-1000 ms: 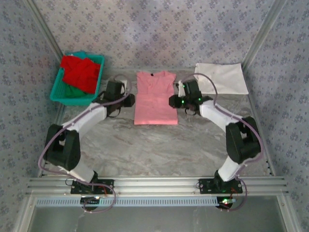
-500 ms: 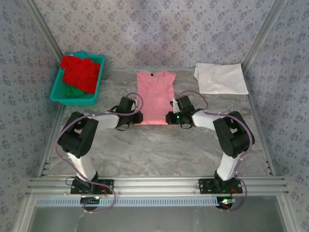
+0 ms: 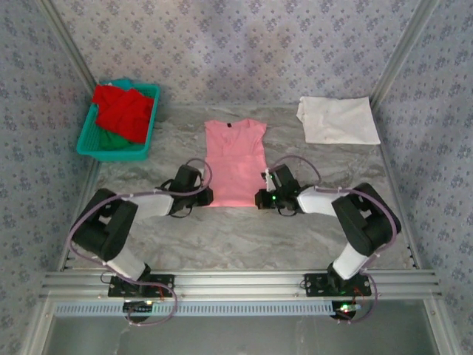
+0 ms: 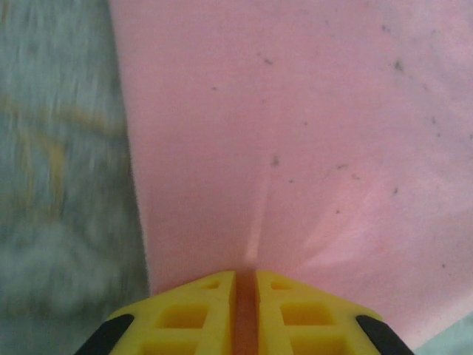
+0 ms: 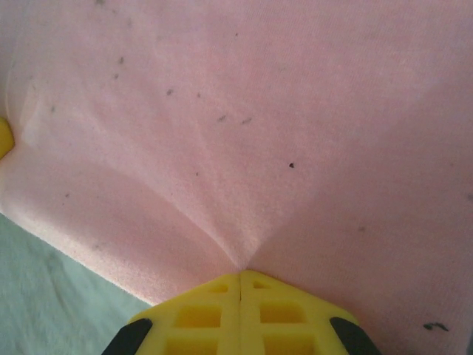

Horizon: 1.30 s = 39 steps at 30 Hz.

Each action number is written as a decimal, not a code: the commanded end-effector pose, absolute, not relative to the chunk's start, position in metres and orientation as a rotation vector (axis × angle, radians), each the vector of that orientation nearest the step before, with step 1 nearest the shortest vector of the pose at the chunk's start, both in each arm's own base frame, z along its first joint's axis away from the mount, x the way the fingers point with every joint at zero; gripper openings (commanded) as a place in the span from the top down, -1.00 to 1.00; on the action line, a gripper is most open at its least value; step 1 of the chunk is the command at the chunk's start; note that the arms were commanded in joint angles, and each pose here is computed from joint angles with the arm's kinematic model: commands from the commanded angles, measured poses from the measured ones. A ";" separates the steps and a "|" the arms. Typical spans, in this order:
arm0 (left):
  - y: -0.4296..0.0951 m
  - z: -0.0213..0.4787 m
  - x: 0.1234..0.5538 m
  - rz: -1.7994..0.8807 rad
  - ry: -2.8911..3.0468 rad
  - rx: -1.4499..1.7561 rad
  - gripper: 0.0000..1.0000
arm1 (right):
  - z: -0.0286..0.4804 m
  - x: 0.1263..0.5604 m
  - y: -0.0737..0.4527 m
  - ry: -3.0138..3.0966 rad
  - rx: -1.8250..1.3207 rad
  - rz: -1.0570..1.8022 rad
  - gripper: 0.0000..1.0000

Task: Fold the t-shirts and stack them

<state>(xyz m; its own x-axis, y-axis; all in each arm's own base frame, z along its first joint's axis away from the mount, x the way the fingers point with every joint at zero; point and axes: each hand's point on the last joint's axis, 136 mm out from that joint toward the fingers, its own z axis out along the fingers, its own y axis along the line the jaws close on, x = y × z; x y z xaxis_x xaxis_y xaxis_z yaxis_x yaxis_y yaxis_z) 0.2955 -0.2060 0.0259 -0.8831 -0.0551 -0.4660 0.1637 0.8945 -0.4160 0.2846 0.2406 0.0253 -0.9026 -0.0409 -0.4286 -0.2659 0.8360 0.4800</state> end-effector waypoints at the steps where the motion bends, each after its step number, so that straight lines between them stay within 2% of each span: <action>1: -0.183 0.016 0.258 -0.537 2.695 -0.009 0.69 | 0.015 0.251 0.215 2.725 -0.137 0.660 0.89; 5: -0.177 0.047 0.256 -0.554 2.626 -0.027 0.61 | 0.046 0.244 0.211 2.676 -0.129 0.656 0.78; 7: -0.181 0.074 0.264 -0.572 2.566 -0.001 0.55 | 0.076 0.250 0.211 2.608 -0.123 0.676 0.65; 11: -0.177 0.115 0.280 -0.609 2.491 -0.034 0.24 | 0.119 0.264 0.197 2.492 -0.089 0.663 0.42; 15: -0.168 0.118 0.280 -0.737 2.502 -0.124 0.13 | 0.113 0.272 0.171 2.524 0.052 0.705 0.24; 17: -0.162 0.109 0.273 -0.734 2.533 -0.126 0.12 | 0.103 0.268 0.163 2.557 0.101 0.718 0.07; 19: -0.157 0.098 0.264 -0.704 2.578 -0.127 0.00 | 0.092 0.263 0.159 2.587 0.117 0.715 0.01; 27: -0.171 0.065 0.253 -0.827 2.631 -0.180 -0.05 | 0.057 0.249 0.165 2.686 0.141 0.777 -0.05; 39: -0.203 0.051 0.251 -0.868 2.663 -0.118 0.05 | 0.040 0.250 0.201 2.734 0.041 0.850 -0.06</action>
